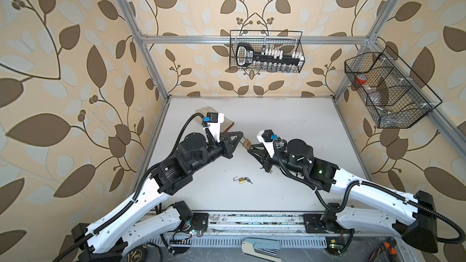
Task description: Lock with the key
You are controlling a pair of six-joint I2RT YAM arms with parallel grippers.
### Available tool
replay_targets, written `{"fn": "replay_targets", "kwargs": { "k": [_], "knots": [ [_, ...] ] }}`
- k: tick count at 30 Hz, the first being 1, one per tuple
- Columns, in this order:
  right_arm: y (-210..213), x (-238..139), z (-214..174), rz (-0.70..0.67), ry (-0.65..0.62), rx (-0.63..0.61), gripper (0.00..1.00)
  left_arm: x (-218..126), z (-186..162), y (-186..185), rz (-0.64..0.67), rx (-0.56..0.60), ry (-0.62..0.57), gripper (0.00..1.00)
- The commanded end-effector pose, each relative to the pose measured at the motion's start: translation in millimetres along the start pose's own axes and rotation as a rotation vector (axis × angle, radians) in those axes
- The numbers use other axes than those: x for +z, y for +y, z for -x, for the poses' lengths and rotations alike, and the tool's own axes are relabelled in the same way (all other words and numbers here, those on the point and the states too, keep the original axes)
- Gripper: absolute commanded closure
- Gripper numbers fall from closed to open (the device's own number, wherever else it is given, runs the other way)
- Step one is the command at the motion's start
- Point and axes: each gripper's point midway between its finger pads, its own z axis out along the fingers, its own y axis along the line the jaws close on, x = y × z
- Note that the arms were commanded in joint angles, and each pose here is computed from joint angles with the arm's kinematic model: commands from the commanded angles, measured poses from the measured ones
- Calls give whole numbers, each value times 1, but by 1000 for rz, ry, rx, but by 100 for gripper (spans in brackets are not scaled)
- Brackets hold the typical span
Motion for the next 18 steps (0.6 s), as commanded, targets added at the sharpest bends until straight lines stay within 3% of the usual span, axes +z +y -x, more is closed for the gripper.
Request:
{"fn": "replay_targets", "kwargs": {
  "k": [1,18],
  "knots": [
    [4,-8,28,7,-73,0,82,-5,16,-13,-46,-5,-57,100],
    [-1,-12,25,-22,-73,0,100,-4,16,-13,-48,-5,-57,100]
  ]
}}
